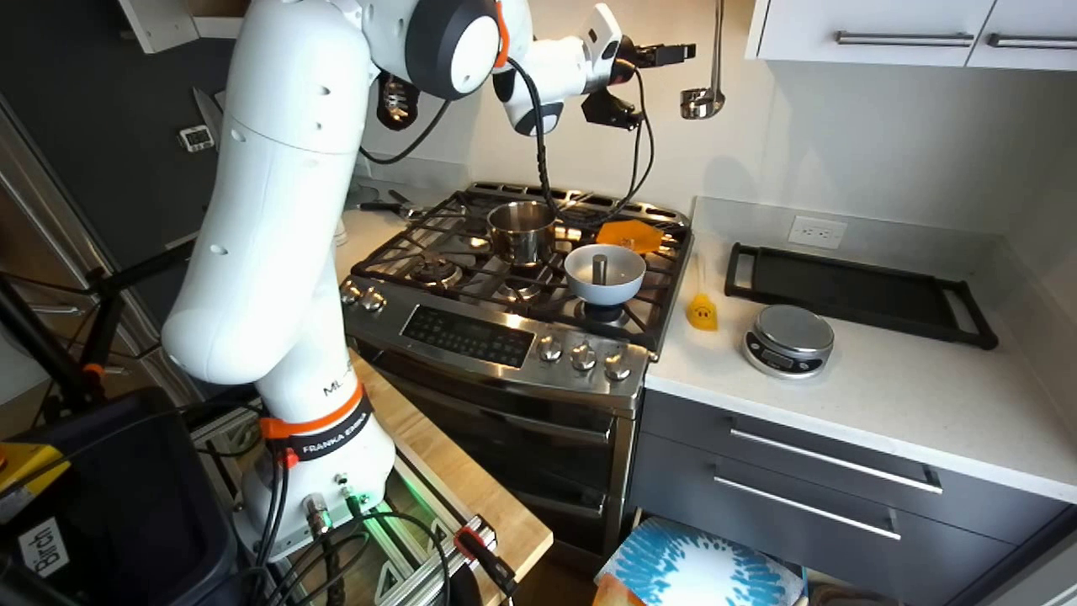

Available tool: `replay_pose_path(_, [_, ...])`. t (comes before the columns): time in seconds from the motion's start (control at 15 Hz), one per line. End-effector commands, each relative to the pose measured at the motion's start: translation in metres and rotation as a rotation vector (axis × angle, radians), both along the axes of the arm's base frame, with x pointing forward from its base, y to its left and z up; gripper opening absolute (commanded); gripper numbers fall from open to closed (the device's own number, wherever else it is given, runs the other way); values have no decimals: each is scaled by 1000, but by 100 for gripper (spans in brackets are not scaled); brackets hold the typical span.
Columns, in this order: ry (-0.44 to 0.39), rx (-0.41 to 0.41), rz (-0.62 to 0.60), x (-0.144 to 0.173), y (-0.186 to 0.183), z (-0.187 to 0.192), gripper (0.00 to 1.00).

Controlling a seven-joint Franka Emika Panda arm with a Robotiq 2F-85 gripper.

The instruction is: Unhang one silver ladle and put it in the silver pot

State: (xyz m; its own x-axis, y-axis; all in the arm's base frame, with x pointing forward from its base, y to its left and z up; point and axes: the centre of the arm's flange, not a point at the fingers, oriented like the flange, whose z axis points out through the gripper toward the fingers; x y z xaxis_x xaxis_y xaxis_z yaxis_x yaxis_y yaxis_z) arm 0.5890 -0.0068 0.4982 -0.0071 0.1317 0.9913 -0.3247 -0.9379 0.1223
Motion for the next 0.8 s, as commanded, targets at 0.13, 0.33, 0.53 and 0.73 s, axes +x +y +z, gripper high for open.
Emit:
replay_pose_path(0.13, [-152, 71, 243, -14, -5, -18, 100])
replay_pose_path(0.33, [-123, 90, 216, -20, -22, -25, 100])
replay_pose_path(0.53, [-99, 136, 175, -19, -42, -42, 100])
replay_pose_path(0.73, [-84, 166, 226, -17, -65, -48, 100])
